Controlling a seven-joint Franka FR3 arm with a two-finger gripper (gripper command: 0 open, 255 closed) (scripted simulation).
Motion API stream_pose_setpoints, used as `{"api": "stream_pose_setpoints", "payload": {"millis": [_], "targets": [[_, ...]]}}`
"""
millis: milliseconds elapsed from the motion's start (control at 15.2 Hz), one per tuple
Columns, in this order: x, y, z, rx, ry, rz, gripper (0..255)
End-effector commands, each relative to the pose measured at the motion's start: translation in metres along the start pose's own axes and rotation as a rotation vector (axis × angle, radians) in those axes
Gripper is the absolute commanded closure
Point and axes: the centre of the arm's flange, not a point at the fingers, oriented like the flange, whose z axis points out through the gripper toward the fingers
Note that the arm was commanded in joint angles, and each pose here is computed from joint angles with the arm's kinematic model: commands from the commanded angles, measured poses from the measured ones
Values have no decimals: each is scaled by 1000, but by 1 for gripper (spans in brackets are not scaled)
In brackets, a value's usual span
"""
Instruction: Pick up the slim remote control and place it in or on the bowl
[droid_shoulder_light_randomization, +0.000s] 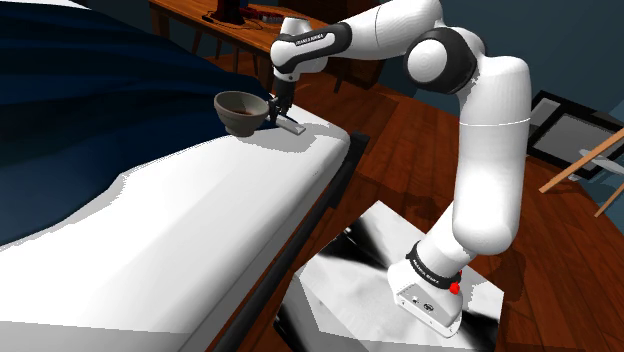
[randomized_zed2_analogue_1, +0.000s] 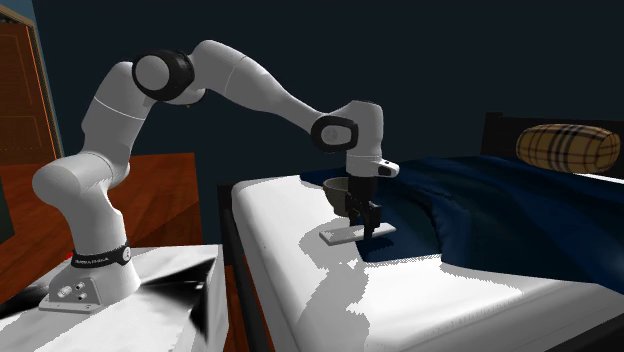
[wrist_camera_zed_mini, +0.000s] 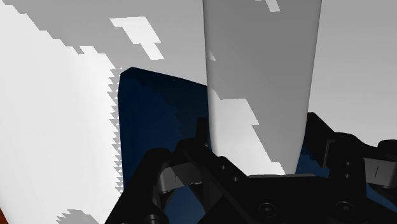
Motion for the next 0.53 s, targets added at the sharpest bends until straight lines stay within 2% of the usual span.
{"api": "stream_pose_setpoints", "payload": {"millis": [0, 462], "targets": [[0, 0, 0, 0, 0, 0, 255], [0, 0, -5, 0, 0, 0, 255]]}}
